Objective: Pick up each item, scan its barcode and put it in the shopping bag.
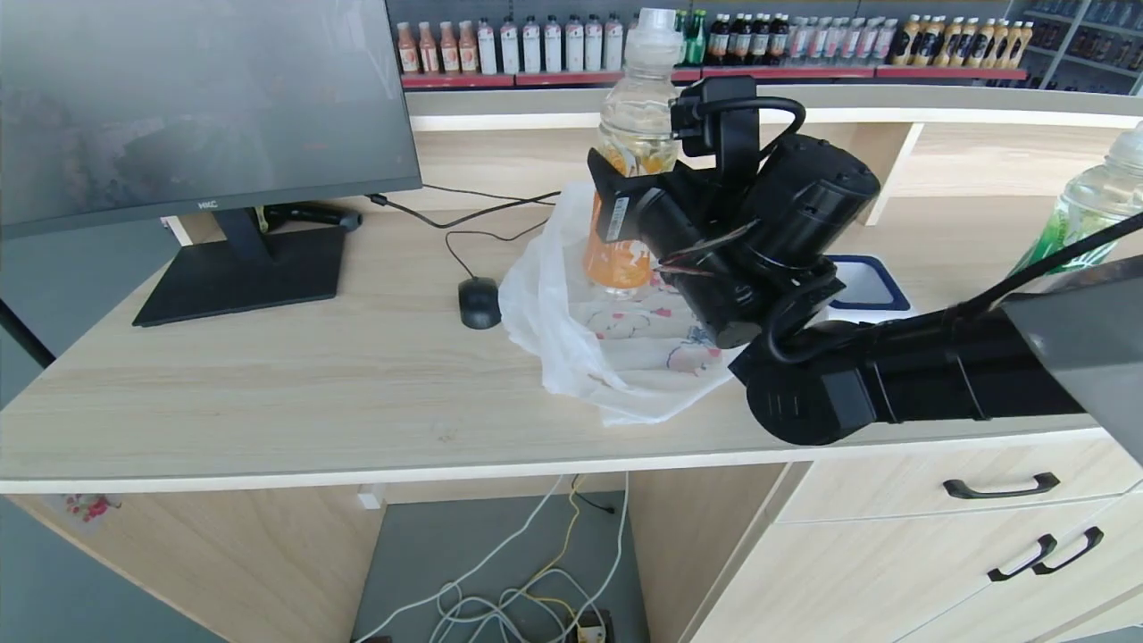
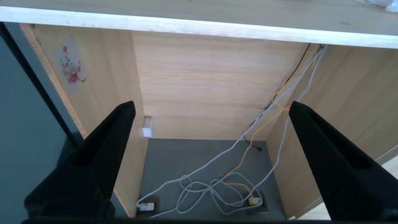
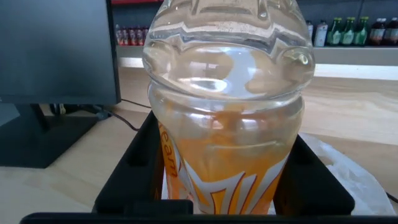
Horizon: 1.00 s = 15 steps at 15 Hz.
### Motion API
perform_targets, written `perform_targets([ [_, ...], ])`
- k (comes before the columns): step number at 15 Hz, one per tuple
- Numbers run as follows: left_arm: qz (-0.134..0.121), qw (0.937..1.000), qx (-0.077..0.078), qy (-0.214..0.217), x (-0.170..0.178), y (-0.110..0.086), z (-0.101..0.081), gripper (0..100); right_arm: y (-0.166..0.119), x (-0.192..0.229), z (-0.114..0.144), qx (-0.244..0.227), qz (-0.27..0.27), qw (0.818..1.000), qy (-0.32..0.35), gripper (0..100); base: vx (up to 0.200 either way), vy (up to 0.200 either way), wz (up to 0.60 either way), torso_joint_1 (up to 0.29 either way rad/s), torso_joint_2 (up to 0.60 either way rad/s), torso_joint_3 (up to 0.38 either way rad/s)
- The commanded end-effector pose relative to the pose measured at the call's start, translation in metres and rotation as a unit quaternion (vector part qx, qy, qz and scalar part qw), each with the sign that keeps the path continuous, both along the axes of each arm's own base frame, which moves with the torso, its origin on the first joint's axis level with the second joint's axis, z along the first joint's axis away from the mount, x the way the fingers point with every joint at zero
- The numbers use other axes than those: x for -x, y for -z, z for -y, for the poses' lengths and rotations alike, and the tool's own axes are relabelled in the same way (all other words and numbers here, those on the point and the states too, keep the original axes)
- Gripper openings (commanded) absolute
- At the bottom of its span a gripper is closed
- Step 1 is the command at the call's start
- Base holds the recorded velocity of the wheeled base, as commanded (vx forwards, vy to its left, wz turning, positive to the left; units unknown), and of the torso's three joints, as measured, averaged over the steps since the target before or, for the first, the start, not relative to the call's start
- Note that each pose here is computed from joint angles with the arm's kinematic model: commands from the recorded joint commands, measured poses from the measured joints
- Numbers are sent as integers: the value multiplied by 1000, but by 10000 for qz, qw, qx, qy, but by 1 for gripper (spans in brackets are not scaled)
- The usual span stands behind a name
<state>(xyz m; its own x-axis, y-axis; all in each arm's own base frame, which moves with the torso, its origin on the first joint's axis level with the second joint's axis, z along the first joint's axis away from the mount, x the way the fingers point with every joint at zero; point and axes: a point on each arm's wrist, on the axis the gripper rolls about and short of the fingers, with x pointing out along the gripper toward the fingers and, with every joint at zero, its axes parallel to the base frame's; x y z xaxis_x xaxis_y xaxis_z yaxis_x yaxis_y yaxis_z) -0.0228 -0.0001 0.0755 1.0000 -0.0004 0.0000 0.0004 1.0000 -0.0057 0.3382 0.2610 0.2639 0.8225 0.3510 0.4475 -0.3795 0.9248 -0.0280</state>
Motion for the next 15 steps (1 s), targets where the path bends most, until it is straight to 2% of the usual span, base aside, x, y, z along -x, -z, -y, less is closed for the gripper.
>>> perform_targets([
  [1,0,10000,2,-2,0,0,0,100,13,-16,-9,21,-23,10000,30,0,0,0,0,0,0,0],
  [15,0,10000,10,-2,0,0,0,100,44,-37,-28,123,-158,9998,21,0,0,0,0,0,0,0],
])
